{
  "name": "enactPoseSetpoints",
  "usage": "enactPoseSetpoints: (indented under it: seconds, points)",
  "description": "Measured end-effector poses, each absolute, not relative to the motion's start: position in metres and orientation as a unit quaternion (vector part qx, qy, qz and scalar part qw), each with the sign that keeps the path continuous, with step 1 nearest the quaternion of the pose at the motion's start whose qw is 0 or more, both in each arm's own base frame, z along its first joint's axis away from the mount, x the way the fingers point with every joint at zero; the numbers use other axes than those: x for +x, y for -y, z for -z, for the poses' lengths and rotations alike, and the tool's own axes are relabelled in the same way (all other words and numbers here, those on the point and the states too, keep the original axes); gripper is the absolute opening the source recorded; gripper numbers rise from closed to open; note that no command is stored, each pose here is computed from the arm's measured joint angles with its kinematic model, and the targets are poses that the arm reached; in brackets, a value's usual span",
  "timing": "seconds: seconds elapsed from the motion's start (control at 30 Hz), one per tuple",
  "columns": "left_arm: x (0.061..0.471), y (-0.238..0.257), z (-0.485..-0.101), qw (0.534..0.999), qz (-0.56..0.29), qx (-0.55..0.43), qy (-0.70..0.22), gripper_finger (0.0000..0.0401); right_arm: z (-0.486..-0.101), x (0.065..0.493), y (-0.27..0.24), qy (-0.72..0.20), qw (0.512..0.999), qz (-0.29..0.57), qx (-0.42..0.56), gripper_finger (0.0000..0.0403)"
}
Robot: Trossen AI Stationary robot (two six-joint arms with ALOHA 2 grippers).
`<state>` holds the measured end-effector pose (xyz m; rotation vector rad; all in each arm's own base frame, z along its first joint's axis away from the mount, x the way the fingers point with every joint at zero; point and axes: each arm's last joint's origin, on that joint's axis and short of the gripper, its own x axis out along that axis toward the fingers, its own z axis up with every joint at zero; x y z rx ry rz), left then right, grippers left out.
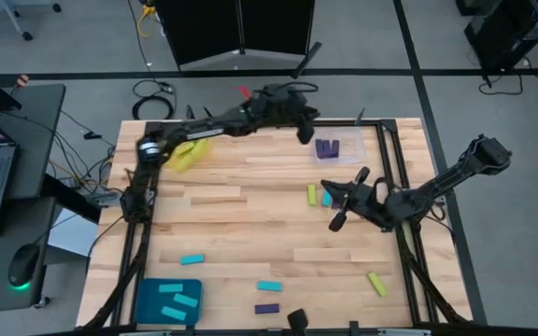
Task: Sort blocks
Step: Put the light green block into the yellow transparent bin
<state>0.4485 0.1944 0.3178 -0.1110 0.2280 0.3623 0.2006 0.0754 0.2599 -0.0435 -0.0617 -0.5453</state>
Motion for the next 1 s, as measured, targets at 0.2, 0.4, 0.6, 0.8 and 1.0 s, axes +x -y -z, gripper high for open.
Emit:
enactPoseSetpoints:
  seconds: [0.2, 0.4, 0.6, 0.8, 1.0]
  points:
    - [0.385, -0.158, -0.359, 0.979, -0.186, -0.026, -0.079, 0.0014, -0.253, 0.208, -0.079, 0.021, 0.967, 0.253, -0.024, 0.0008]
    - [0.312, -0.104, -0.360, 0.977, -0.154, -0.012, -0.146, 0.0014, -0.248, 0.214, -0.077, 0.018, 0.972, 0.233, -0.010, 0.0008]
    - [0.255, -0.048, -0.333, 0.949, -0.127, -0.016, -0.289, 0.0014, -0.240, 0.222, -0.073, 0.005, 0.972, 0.235, -0.015, 0.0008]
    - [0.229, 0.000, -0.306, 0.926, -0.086, -0.036, -0.367, 0.0014, -0.236, 0.227, -0.068, 0.003, 0.976, 0.218, 0.009, 0.0008]
    - [0.223, 0.032, -0.279, 0.913, -0.066, -0.039, -0.402, 0.0014, -0.227, 0.227, -0.066, -0.032, 0.973, 0.220, 0.057, 0.0008]
